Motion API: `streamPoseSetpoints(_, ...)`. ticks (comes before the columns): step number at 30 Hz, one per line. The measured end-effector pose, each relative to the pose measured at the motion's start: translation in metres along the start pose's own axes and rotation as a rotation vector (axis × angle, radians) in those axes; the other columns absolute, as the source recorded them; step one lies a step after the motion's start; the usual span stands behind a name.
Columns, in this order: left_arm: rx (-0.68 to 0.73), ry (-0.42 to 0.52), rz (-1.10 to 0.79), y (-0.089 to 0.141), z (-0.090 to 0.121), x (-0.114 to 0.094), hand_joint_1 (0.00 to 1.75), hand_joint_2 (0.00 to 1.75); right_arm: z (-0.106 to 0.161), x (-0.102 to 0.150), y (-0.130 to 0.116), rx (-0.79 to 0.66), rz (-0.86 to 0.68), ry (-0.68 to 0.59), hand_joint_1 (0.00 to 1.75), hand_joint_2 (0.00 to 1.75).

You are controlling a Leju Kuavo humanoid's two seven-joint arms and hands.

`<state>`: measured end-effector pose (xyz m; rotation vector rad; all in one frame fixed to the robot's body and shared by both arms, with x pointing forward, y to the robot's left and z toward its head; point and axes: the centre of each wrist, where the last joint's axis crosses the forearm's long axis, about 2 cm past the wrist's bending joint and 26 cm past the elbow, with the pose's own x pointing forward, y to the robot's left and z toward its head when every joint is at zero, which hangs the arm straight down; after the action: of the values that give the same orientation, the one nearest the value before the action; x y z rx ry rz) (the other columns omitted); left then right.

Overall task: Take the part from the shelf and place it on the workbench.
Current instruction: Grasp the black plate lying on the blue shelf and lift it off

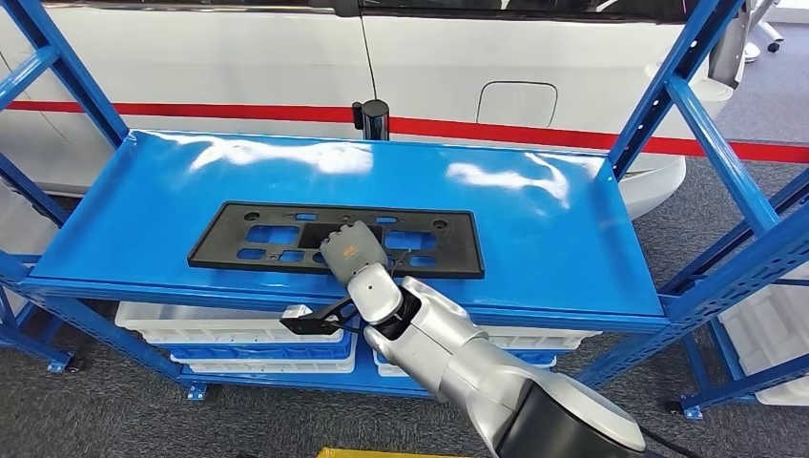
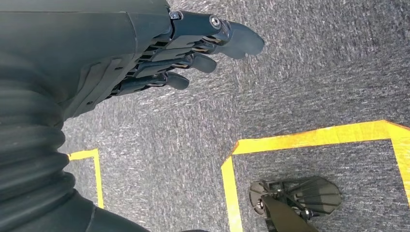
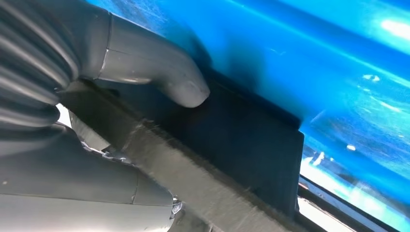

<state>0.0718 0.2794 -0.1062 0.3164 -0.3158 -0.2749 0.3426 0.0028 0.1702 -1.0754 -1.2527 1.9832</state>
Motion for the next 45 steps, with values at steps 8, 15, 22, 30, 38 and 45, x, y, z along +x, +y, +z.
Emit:
streamPoseSetpoints(8, 0.010, -0.023, -0.021, 0.000, 0.000, 0.000, 0.00, 1.75, 0.000, -0.005, 0.004, -0.236, -0.127, 0.031, 1.75, 1.75)
streamPoseSetpoints(15, 0.013, -0.027, -0.023, 0.000, 0.000, 0.000, 0.00, 1.75, 0.000, -0.012, 0.010, -0.282, -0.146, 0.049, 1.75, 1.75)
streamPoseSetpoints(22, 0.016, -0.031, -0.025, 0.000, 0.000, 0.000, 0.00, 1.75, 0.000, -0.013, 0.013, -0.315, -0.159, 0.051, 1.75, 1.75)
streamPoseSetpoints(30, 0.088, -0.083, -0.048, -0.003, 0.002, -0.005, 0.00, 1.75, 0.026, -0.017, 0.003, -0.774, -0.686, -0.107, 1.75, 1.75)
streamPoseSetpoints(38, 0.125, -0.085, -0.054, -0.007, 0.006, -0.020, 0.00, 0.87, 0.100, -0.049, -0.022, -1.209, -1.244, -0.295, 1.75, 1.75)
streamPoseSetpoints(45, 0.052, -0.111, -0.022, -0.009, 0.007, -0.024, 0.00, 1.75, 0.168, -0.073, -0.026, -1.494, -1.256, -0.412, 1.75, 1.75)
